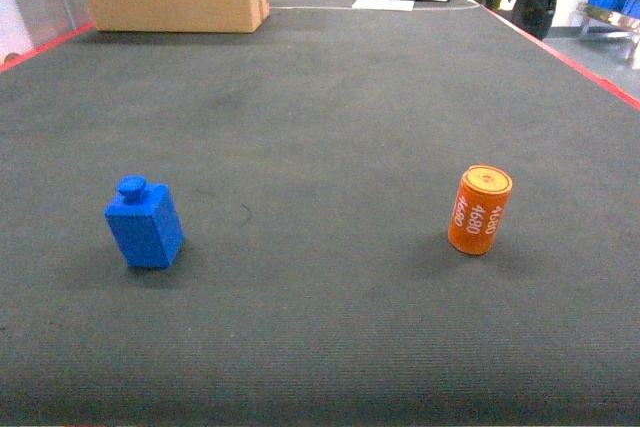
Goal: Sort blue parts and orange caps into right shelf containers
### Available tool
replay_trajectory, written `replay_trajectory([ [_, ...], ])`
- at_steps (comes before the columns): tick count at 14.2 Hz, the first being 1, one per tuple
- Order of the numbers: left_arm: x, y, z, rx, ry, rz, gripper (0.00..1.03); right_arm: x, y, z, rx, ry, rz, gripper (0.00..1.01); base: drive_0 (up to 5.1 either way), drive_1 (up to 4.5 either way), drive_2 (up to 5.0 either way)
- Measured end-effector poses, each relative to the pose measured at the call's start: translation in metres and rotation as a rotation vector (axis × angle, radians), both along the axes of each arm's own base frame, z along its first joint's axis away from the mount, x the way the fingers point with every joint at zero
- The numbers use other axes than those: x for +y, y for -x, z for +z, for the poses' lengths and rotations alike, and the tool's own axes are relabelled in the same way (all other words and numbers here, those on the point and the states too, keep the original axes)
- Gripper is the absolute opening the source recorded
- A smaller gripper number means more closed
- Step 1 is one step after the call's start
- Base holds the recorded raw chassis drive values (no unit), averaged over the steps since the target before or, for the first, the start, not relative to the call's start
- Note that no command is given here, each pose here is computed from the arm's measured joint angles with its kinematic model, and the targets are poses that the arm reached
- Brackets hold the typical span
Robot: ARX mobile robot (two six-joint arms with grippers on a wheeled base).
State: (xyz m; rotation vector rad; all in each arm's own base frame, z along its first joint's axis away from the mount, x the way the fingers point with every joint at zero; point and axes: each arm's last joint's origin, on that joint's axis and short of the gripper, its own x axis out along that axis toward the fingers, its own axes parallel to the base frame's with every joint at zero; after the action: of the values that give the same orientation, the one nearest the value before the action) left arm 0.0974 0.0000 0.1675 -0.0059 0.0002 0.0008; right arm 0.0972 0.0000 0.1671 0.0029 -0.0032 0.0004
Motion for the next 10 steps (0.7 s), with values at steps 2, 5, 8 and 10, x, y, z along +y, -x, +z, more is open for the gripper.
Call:
replay_trajectory([
  [2,0.0000,0.0000,0.0000,0.000,0.000,0.000,0.98,0.0000,0.0000,0.0000,0.000,0.000,0.000,0.98,0.0,0.00,0.0],
  [5,0.0000,0.0000,0.0000,0.000,0.000,0.000,0.98,0.0000,0.0000,0.0000,0.000,0.000,0.000,0.98,0.0,0.00,0.0],
  [8,0.0000,0.0000,0.0000,0.000,0.000,0.000,0.98,0.0000,0.0000,0.0000,0.000,0.000,0.000,0.98,0.0,0.00,0.0],
  [10,0.0000,0.0000,0.0000,0.000,0.000,0.000,0.98,0.0000,0.0000,0.0000,0.000,0.000,0.000,0.98,0.0,0.00,0.0],
])
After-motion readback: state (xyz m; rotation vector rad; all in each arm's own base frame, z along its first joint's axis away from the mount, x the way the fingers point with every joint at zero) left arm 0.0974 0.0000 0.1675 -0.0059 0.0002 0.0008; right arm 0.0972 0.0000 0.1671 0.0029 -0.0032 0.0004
